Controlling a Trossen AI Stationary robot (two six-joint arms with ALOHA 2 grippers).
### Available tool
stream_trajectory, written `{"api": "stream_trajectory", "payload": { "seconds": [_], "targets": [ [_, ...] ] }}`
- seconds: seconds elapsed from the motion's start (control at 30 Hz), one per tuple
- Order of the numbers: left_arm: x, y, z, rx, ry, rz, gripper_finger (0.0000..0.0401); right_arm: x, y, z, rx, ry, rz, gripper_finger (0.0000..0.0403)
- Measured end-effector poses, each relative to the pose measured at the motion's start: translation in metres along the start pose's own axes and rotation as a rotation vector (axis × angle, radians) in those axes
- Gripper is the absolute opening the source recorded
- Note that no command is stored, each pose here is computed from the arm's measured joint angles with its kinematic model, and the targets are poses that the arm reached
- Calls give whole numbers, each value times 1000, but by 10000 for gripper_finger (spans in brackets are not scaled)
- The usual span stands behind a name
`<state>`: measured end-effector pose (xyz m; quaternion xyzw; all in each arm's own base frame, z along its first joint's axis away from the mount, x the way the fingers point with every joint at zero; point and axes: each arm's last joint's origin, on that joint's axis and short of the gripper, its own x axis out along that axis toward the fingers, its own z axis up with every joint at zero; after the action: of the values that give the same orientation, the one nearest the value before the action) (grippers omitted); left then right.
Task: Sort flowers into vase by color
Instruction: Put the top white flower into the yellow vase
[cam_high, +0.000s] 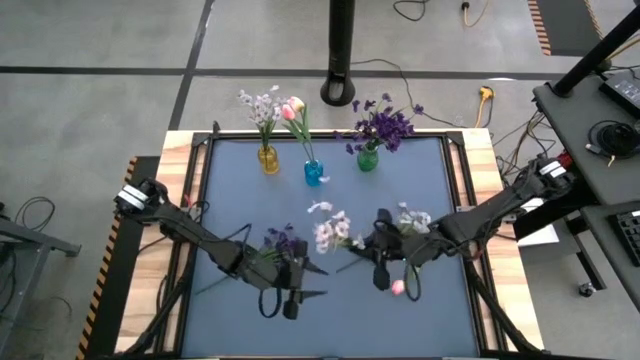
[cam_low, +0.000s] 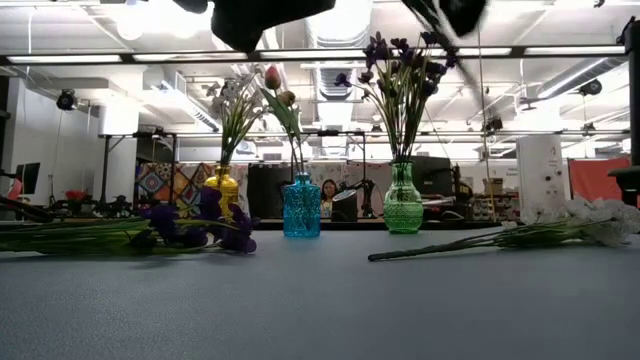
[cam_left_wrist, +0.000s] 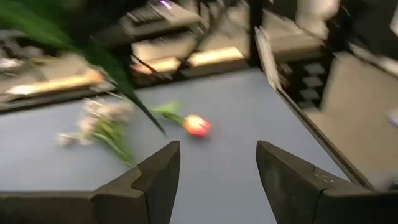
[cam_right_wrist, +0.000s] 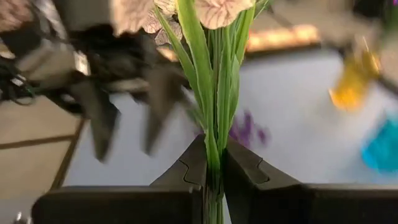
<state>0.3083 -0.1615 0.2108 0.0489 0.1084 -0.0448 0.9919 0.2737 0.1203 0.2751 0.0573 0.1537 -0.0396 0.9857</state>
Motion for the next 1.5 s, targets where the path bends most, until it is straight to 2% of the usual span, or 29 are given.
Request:
{"api": "stream_trajectory", "payload": {
  "seconds": [0.1,0.23,0.47,0.6,0.7,0.77,0.87,1.17,1.23,1.37,1.5],
  "targets": [
    [-1,3,2,-36,-51,90,194,13,7,3,-85,-120,25,27],
    [-1,5,3,-67,-64,112,198,29,13,6,-143,-234,25,27],
    [-2,10,3,-134,-77,270,251,50,11,8,-173,-233,-10,28],
    [0,14,5,-126,-95,285,273,57,12,10,-194,-231,-17,28],
    [2,19,7,-119,-101,302,271,61,14,11,-213,-232,-17,28],
    [2,22,9,-115,-113,313,258,62,15,11,-223,-228,-13,28],
    [2,22,10,-96,-120,314,219,64,16,12,-223,-233,-4,28],
    [1,23,11,-96,-126,380,24,65,10,17,-209,-241,-21,40],
    [1,23,11,-91,-126,382,11,65,7,19,-208,-233,-25,55],
    [2,28,11,-65,-115,429,27,64,0,22,-208,-229,-42,100],
    [2,34,13,-42,-110,468,18,62,-5,27,-220,-240,-58,147]
  ]
}}
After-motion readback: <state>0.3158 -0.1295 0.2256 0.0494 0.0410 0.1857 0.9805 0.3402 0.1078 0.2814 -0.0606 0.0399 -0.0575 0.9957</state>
